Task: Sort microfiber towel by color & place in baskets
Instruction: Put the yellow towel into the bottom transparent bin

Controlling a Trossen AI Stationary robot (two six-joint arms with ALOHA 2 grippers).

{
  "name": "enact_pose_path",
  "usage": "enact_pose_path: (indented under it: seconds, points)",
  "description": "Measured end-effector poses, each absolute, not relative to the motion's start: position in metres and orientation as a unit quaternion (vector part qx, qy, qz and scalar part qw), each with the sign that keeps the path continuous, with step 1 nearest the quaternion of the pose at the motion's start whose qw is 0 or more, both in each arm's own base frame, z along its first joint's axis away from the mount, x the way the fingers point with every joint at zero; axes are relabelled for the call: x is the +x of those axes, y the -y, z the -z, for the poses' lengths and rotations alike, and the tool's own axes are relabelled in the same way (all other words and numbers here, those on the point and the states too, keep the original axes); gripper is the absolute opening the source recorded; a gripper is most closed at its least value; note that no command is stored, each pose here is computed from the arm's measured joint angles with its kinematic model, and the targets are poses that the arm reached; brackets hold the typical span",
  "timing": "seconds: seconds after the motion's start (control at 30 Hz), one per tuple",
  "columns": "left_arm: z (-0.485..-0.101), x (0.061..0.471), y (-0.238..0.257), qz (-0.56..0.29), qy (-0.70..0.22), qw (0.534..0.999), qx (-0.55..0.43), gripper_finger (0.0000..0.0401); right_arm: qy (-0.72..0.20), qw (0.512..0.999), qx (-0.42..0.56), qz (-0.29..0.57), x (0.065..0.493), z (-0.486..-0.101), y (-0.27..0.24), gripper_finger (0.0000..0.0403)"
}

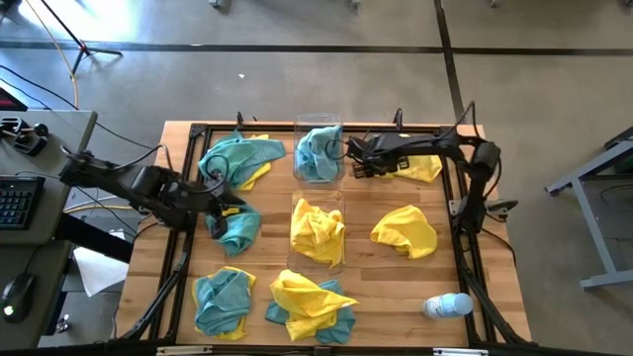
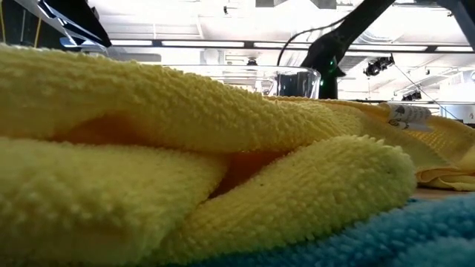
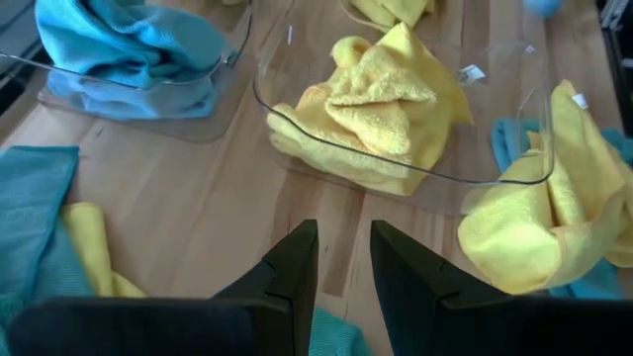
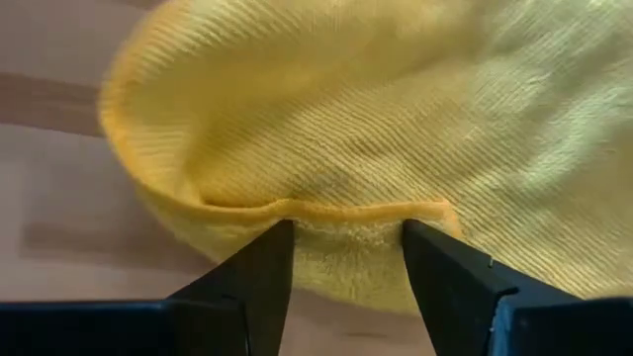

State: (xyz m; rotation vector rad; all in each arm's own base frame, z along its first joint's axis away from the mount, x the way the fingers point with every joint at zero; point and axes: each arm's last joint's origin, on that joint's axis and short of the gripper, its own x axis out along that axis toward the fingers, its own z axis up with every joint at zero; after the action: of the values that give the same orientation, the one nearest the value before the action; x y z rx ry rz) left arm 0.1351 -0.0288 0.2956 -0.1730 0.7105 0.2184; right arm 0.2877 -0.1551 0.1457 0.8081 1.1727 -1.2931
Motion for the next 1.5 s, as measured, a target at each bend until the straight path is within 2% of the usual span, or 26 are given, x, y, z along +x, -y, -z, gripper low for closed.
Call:
enact_pose_path:
  seconds: [0.17, 0.23, 0.37, 0.43, 0.53, 0.63, 0.93, 1.17, 1.33, 1.5]
  points:
    - [-0.3, 0.128, 0.027, -0.105, -0.329, 0.934, -0.095, 0.0085, -0.517, 0.557, 0.353, 0.545, 0.29, -0.132, 0.159, 0.015]
    - [-0.301, 0.127, 0.026, -0.107, -0.326, 0.934, -0.094, 0.0085, -0.52, 0.556, 0.353, 0.543, 0.291, -0.13, 0.157, 0.0118]
    - [-0.301, 0.126, 0.026, -0.102, -0.327, 0.936, -0.082, 0.0085, -0.52, 0.565, 0.322, 0.554, 0.293, -0.132, 0.148, 0.0029]
    - [-0.301, 0.127, 0.026, -0.102, -0.327, 0.936, -0.081, 0.0085, -0.528, 0.556, 0.312, 0.561, 0.289, -0.137, 0.141, 0.001]
    - [-0.301, 0.127, 0.026, -0.103, -0.325, 0.936, -0.083, 0.0085, -0.512, 0.556, 0.295, 0.584, 0.283, -0.157, 0.133, 0.0018]
    - [-0.301, 0.127, 0.026, -0.103, -0.325, 0.936, -0.083, 0.0085, -0.493, 0.577, 0.275, 0.591, 0.276, -0.183, 0.123, 0.0006]
    - [-0.301, 0.127, 0.026, -0.103, -0.324, 0.937, -0.084, 0.0085, -0.331, 0.682, 0.266, 0.596, 0.239, -0.279, 0.082, 0.0003]
    - [-0.304, 0.129, 0.027, -0.101, -0.308, 0.942, -0.091, 0.0085, -0.218, 0.737, 0.238, 0.593, 0.203, -0.331, 0.058, 0.0001]
    - [-0.304, 0.129, 0.027, -0.101, -0.307, 0.942, -0.091, 0.0085, -0.177, 0.788, 0.194, 0.557, 0.198, -0.372, 0.041, 0.0001]
    - [-0.304, 0.129, 0.027, -0.104, -0.306, 0.942, -0.093, 0.0085, -0.133, 0.849, 0.161, 0.485, 0.211, -0.415, 0.019, 0.0]
